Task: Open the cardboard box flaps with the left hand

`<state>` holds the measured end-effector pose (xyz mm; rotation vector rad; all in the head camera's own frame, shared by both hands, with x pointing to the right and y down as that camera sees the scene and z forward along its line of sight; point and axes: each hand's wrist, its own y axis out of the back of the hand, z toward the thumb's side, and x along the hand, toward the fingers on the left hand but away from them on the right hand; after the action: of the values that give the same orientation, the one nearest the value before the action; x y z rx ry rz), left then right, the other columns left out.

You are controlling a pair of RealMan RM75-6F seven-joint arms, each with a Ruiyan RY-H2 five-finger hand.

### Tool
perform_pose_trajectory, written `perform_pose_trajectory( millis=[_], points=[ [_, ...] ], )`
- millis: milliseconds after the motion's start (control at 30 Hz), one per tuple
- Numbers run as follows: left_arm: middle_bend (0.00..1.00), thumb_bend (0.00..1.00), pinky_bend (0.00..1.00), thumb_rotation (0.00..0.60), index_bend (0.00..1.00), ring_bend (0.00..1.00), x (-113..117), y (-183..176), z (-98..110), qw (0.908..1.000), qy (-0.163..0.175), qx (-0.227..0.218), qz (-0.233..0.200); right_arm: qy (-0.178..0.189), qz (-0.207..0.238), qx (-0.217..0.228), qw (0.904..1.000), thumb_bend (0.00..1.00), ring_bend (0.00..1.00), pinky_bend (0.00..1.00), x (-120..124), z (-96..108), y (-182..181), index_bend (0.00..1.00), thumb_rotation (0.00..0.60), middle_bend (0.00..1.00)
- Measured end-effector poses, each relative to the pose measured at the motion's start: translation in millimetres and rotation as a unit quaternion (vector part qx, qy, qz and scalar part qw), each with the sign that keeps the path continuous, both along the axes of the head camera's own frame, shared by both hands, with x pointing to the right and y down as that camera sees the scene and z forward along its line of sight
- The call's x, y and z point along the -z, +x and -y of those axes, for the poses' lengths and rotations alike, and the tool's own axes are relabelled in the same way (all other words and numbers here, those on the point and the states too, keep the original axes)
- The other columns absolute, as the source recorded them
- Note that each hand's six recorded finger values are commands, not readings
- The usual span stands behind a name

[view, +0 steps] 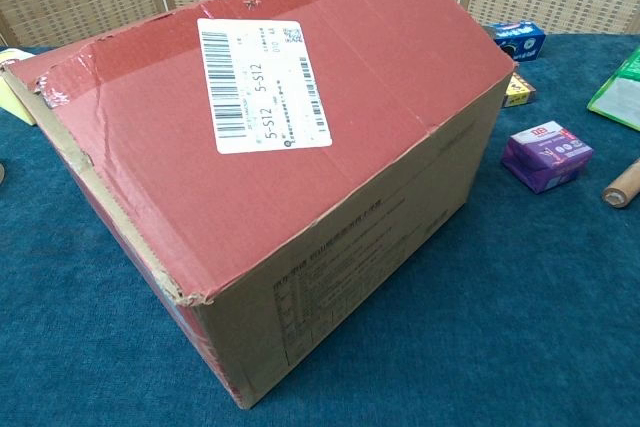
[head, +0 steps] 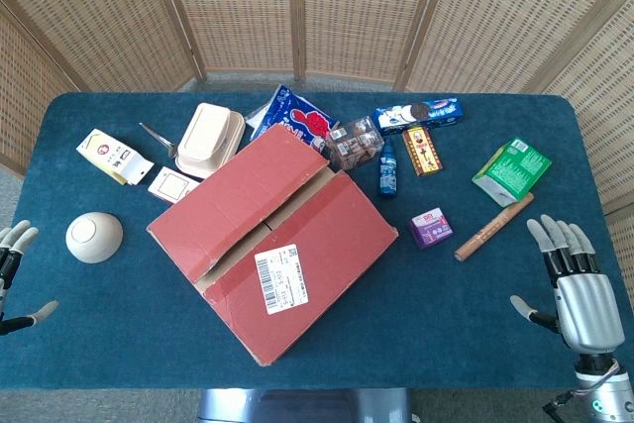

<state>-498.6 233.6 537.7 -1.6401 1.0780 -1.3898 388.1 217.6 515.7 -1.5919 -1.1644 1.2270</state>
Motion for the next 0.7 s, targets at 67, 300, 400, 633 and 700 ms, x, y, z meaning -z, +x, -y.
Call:
perform_pose_trajectory(
  millis=[67, 300, 400, 633, 700],
  points=[
    [0.0, 0.12, 0.0, 0.6, 0.0, 0.0, 0, 0, 0, 1.0, 0.001, 0.0, 0.0, 0.0, 0.0, 0.001, 1.0, 0.0, 0.0, 0.0, 0, 0, 0, 0.0, 0.6, 0.0],
    [0.0, 0.12, 0.0, 0.6, 0.0, 0.0, 2, 6, 6, 0.9999, 0.006, -0.007, -0.008, -0.006, 0.003, 0.0, 1.0, 0.0, 0.0, 0.0, -1, 0, 0, 0.0, 0.6, 0.0],
    [0.0, 0.12, 0.0, 0.6, 0.0, 0.0, 3, 10, 11, 0.9998, 0.008, -0.011, -0.014, -0.006, 0.004, -0.001, 1.0, 0.0, 0.0, 0.0, -1, 1, 0, 0.0, 0.6, 0.0],
    [0.0, 0.12, 0.0, 0.6, 0.0, 0.0, 5, 31, 28, 0.9988, 0.014, -0.028, -0.037, -0.006, 0.008, -0.001, 1.0, 0.0, 0.0, 0.0, 0, 0, -1, 0.0, 0.6, 0.0],
    [0.0, 0.12, 0.0, 0.6, 0.0, 0.0, 5, 38, 32, 0.9983, 0.016, -0.034, -0.046, -0.006, 0.009, 0.002, 0.9999, 0.0, 0.0, 0.0, 0, 0, -2, 0.0, 0.6, 0.0]
  ],
)
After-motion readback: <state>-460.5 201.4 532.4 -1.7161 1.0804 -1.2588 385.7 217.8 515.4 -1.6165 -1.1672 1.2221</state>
